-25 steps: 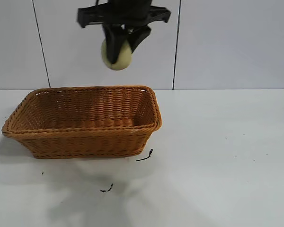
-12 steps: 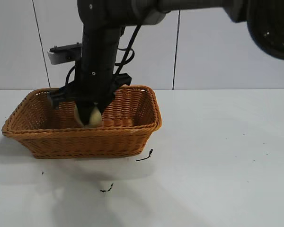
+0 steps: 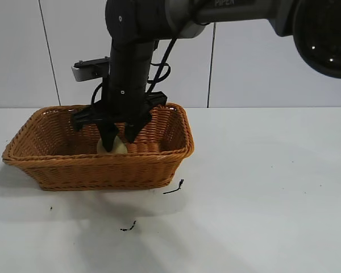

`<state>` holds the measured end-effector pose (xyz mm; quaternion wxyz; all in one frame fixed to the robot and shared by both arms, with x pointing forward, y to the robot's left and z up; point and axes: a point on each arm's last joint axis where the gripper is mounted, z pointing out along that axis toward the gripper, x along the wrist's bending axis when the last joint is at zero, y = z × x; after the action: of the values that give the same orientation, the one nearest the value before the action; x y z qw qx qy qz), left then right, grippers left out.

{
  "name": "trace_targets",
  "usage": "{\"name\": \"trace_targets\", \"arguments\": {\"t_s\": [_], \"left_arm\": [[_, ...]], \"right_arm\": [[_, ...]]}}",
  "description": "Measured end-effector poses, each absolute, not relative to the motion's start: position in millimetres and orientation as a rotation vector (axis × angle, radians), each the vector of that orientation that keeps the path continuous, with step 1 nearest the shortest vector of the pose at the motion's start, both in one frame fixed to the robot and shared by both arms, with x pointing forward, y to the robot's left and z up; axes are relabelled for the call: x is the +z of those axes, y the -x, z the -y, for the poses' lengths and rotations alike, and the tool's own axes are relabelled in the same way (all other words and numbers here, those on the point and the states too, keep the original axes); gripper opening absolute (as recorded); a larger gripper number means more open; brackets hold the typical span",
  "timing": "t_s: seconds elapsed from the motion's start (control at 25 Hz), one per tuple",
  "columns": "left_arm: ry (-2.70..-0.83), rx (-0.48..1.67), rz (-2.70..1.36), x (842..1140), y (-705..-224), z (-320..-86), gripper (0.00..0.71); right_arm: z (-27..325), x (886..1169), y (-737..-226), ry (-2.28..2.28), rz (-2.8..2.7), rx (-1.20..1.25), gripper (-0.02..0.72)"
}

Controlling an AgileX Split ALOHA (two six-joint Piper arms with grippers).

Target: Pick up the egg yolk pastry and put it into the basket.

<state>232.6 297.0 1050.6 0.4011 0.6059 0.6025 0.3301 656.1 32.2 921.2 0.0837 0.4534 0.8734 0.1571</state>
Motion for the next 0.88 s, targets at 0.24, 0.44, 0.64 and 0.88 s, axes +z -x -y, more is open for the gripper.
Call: {"name": "trace_targets", "arguments": {"t_s": [0.24, 0.44, 0.64, 0.88], "left_arm": [[-1.532, 0.835, -1.523, 1051, -233, -297, 0.695], [-1.532, 0.835, -1.523, 1051, -233, -297, 0.695], [-1.532, 0.835, -1.523, 1051, -233, -297, 0.695], [-1.532, 0.835, -1.523, 1051, -233, -297, 0.695]], "right_arm": [[-30, 935, -652, -1.355, -2.621, 0.453, 0.673], [-27, 984, -653, -1.333, -2.569, 0.557, 0.689], [1, 1031, -670, -1.387, -2.469, 0.642, 0.689], [77, 1036, -711, -1.584, -2.34, 0.612, 0.689]]}}
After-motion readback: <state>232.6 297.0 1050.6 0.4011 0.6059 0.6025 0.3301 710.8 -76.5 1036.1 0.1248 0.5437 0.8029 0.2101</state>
